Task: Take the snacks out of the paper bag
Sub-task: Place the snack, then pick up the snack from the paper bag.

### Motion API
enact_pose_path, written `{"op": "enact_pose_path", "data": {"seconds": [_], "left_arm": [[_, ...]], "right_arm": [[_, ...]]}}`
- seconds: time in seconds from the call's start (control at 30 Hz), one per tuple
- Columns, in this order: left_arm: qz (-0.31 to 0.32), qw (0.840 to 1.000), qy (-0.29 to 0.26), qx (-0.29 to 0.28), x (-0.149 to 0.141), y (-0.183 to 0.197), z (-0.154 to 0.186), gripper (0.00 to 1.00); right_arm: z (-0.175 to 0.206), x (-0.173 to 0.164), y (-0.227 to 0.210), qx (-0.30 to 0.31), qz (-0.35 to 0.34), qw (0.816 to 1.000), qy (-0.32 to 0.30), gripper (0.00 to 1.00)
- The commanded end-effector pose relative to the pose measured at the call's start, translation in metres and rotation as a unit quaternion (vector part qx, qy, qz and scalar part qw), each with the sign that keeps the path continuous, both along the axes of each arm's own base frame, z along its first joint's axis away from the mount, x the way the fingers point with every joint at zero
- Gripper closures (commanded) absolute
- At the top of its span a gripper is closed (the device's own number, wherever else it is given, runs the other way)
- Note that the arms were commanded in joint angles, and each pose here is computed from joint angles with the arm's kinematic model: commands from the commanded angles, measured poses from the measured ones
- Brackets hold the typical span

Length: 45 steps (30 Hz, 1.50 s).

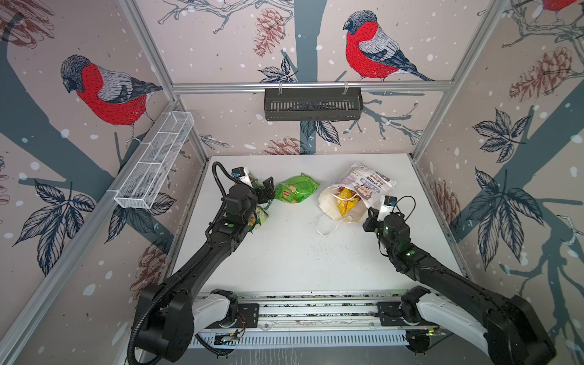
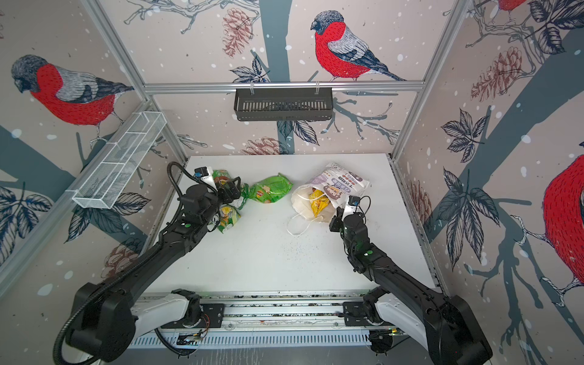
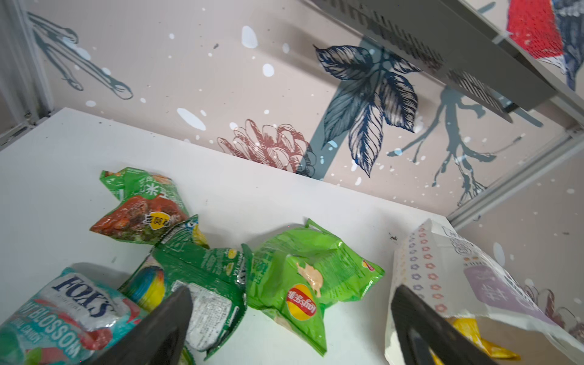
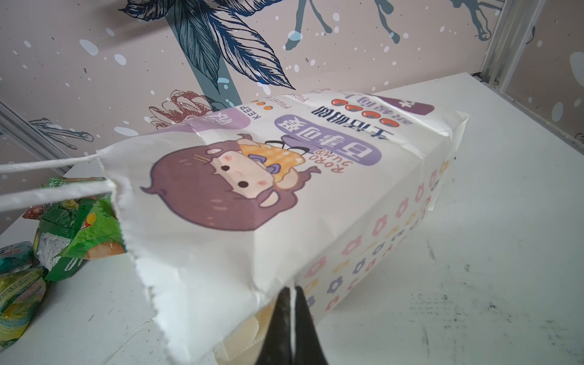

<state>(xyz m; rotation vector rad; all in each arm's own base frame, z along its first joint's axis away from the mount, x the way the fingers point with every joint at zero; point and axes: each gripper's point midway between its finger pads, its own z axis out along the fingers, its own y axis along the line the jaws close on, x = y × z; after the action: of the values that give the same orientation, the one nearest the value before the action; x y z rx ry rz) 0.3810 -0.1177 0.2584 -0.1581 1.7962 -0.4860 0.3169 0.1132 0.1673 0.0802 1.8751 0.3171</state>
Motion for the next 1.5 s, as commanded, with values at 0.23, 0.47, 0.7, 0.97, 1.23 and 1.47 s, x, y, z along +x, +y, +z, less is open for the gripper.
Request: {"op": "enact_pose_path", "data": {"seconds": [0.23, 0.47, 0.7, 0.97, 1.23, 1.47], "left_arm": [[-0.05, 0.996, -0.021, 0.064, -0.049, -0.052, -0.024, 0.02], [-0.108, 0.991, -0.025, 0.073, -0.063, -0.093, -0.044, 0.03], [-0.18, 0.983, -0.009, 0.038, -0.073, -0.144, -0.061, 0.03], [-0.263, 0.964, -0.003, 0.044, -0.08, -0.203, -0.071, 0.06], [-0.316, 0.949, 0.006, -0.007, -0.076, -0.243, -0.08, 0.16], [-0.333, 0.942, 0.021, -0.031, -0.068, -0.266, -0.096, 0.2]], "right_arm": [[0.009, 0.002, -0.005, 0.011, -0.009, 1.0, -0.021, 1.0], [0.017, -0.003, -0.012, 0.012, -0.015, 0.999, -0.034, 1.0], [0.015, -0.004, -0.014, 0.016, -0.017, 0.999, -0.04, 1.0], [0.013, -0.004, -0.015, 0.015, -0.017, 0.999, -0.037, 1.0], [0.008, -0.002, -0.01, 0.021, -0.007, 0.999, -0.032, 1.0], [0.01, -0.002, -0.005, 0.027, 0.007, 0.999, -0.03, 1.0]]}}
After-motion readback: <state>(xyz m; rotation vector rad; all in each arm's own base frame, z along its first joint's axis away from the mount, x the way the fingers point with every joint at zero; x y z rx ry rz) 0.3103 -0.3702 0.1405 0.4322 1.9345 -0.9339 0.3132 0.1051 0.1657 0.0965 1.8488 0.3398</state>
